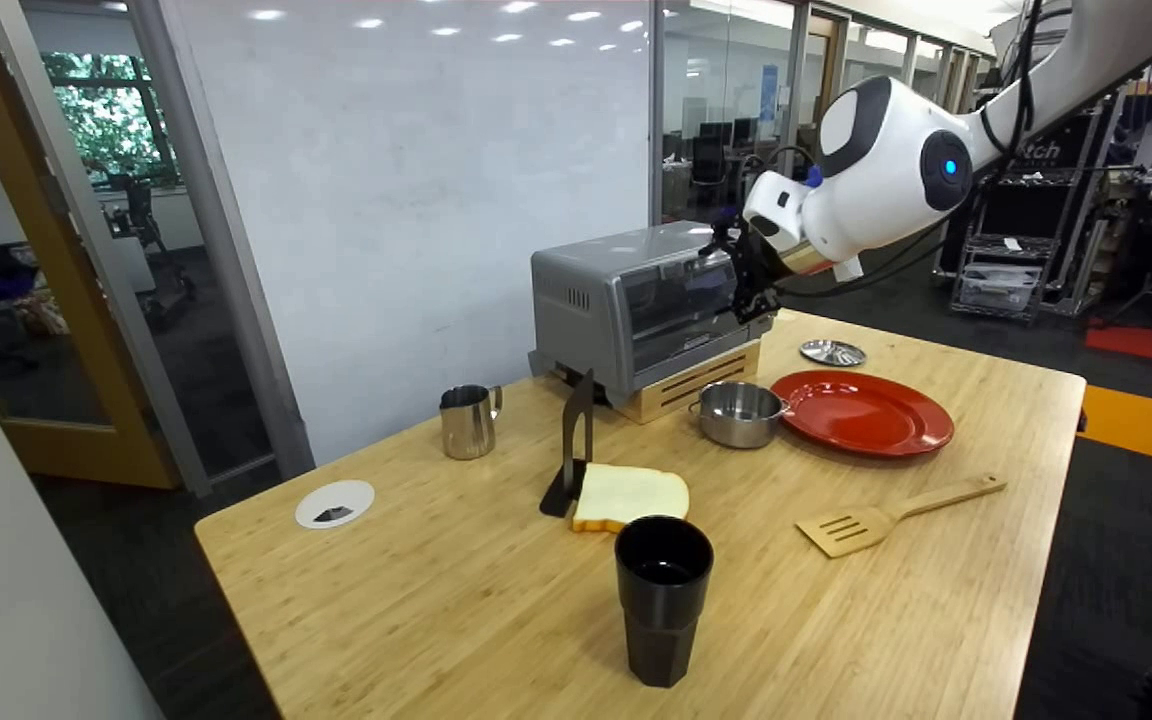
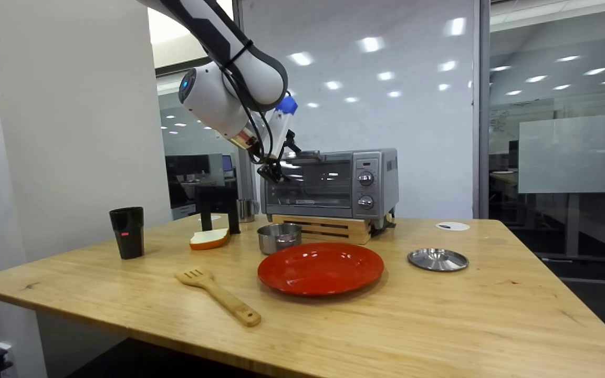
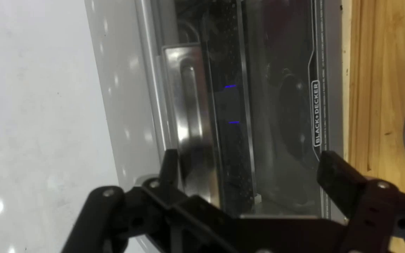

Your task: Open the oven door

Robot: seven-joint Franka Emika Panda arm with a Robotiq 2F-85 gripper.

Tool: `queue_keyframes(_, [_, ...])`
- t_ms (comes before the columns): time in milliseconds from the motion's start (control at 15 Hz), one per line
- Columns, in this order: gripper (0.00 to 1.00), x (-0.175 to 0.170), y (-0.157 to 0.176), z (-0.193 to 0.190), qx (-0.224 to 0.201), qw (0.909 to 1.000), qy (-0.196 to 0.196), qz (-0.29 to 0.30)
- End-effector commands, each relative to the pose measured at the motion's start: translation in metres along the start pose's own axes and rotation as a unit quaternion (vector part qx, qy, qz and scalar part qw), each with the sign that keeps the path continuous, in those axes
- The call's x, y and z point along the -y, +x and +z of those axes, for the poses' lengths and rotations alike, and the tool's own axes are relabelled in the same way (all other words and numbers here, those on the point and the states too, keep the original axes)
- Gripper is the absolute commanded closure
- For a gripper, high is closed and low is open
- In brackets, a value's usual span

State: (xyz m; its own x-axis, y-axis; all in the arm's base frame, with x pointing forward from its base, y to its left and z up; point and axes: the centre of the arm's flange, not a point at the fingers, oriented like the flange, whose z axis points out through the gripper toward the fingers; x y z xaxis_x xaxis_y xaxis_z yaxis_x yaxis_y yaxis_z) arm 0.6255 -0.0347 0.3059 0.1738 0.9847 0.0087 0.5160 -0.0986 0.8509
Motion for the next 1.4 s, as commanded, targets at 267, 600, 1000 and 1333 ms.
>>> queue_keyframes(267, [0.0, -0.005, 0.003, -0.009, -0.035, 0.9978, 0.047, -0.03])
queue_keyframes(600, [0.0, -0.002, 0.004, -0.012, -0.047, 0.9963, 0.066, -0.028])
queue_keyframes(1000, [0.0, 0.004, -0.01, -0.007, -0.032, 0.9963, 0.076, -0.023])
queue_keyframes(1333, [0.0, 0.006, -0.02, -0.007, -0.021, 0.9965, 0.077, -0.022])
